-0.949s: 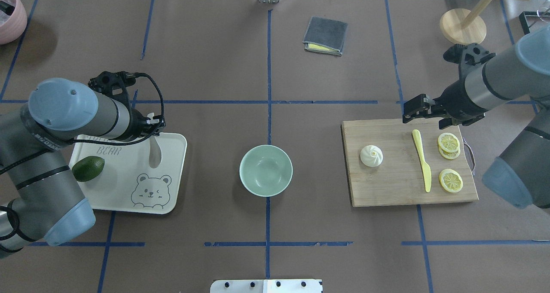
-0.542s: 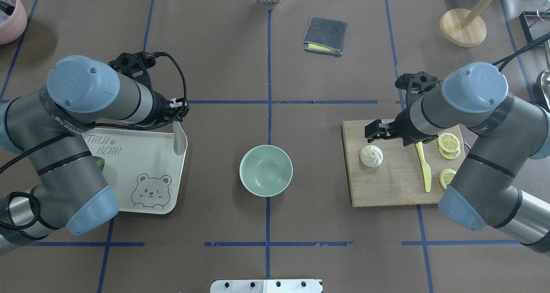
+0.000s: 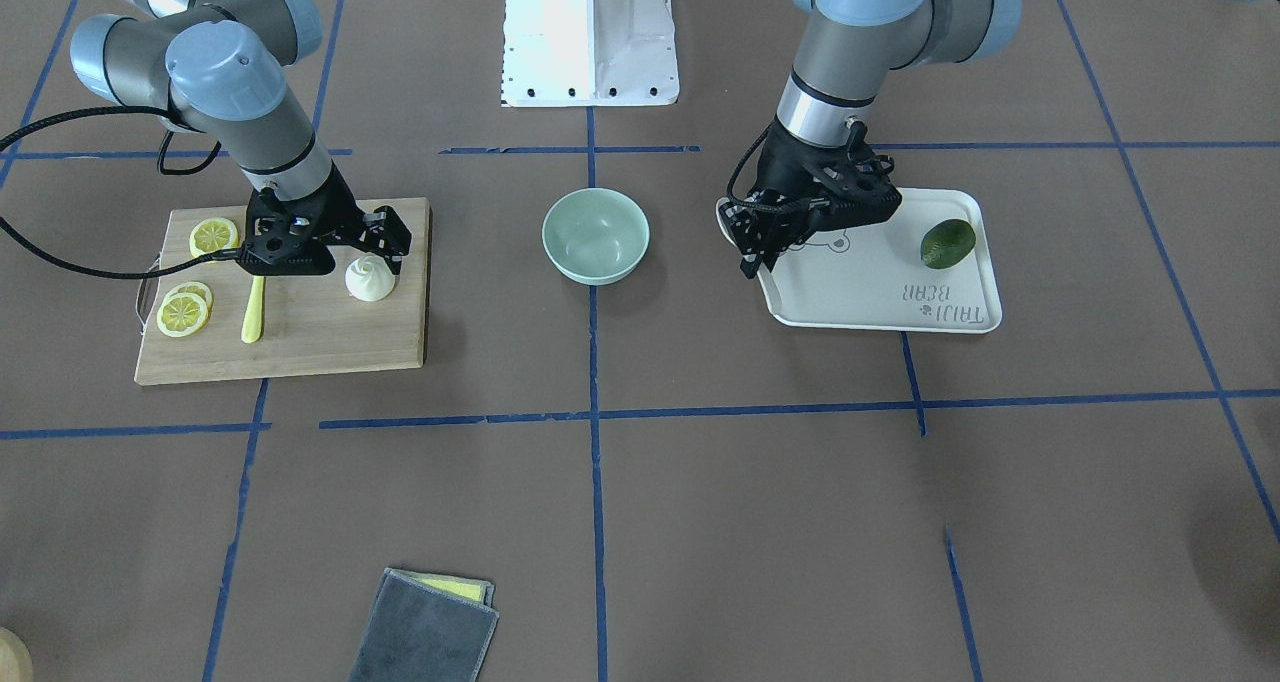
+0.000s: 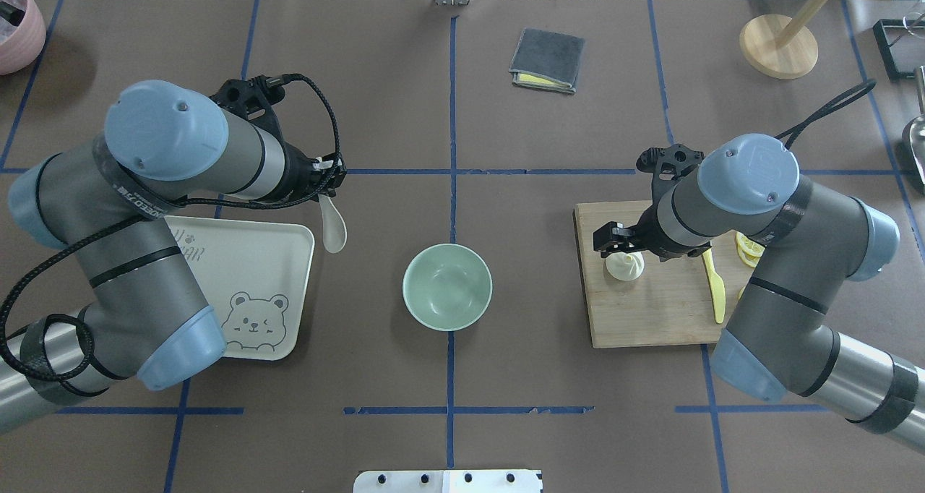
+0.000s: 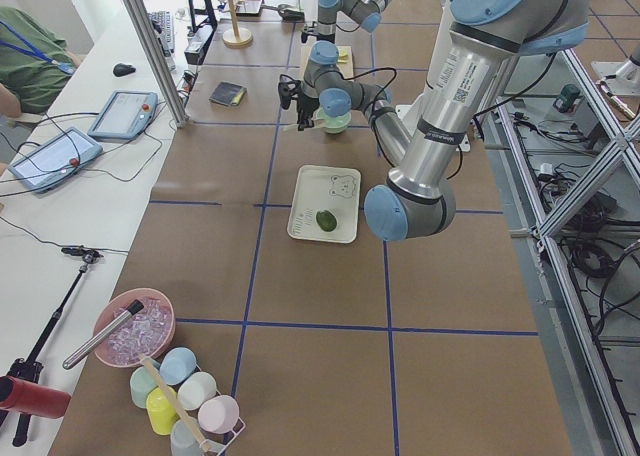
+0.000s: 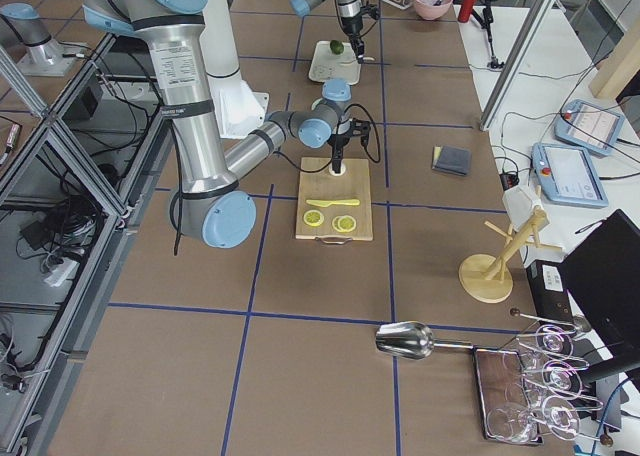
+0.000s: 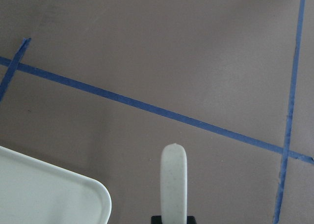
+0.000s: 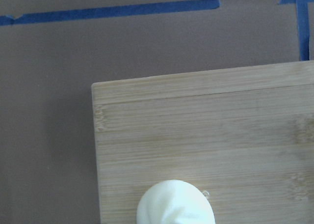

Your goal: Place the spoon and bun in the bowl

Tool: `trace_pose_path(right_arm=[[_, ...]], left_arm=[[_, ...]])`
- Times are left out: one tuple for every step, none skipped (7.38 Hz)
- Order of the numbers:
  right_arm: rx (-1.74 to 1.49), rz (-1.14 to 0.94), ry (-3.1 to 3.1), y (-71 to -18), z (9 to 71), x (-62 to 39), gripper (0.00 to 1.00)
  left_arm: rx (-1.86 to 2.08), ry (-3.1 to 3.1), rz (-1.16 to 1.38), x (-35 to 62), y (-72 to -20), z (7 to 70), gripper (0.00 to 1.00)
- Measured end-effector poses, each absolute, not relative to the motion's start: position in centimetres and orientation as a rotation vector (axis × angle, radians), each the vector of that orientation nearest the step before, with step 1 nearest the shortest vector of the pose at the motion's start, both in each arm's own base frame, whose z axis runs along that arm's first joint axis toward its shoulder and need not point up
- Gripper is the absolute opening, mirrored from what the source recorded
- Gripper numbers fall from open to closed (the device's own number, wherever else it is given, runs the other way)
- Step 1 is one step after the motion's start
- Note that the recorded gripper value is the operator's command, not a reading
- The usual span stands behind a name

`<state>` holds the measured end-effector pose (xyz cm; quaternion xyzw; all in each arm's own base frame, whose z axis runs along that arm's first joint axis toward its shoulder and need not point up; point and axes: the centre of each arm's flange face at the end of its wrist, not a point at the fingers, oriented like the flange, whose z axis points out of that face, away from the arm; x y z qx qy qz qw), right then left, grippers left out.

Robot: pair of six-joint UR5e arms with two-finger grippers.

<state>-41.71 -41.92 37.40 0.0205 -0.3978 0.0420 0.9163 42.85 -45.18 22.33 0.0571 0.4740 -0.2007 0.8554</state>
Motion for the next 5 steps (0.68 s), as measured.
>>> trace_pose_path(right_arm=[[0.041, 0.082, -0.811, -41.7, 37.7, -42.2, 1.00], [0.037, 0.081, -0.803, -41.6, 38.1, -42.5, 0.97], [0.034, 0.079, -0.797, -41.6, 38.4, -42.7, 0.81], [0.032, 0.080, -0.794, -41.6, 38.5, -42.9, 0.59], [0.032, 0.080, -0.794, -41.6, 38.5, -42.9, 0.35]], left_arm=[[0.102, 1.008, -0.435, 44.0, -45.1, 21.4, 0.00], [0.087, 1.017, -0.444, 45.3, -45.0, 20.5, 0.00], [0.072, 1.026, -0.451, 46.2, -44.7, 20.0, 0.00], [0.060, 1.036, -0.460, 46.8, -44.5, 19.4, 0.00], [0.052, 1.043, -0.461, 47.4, -44.2, 18.9, 0.00]])
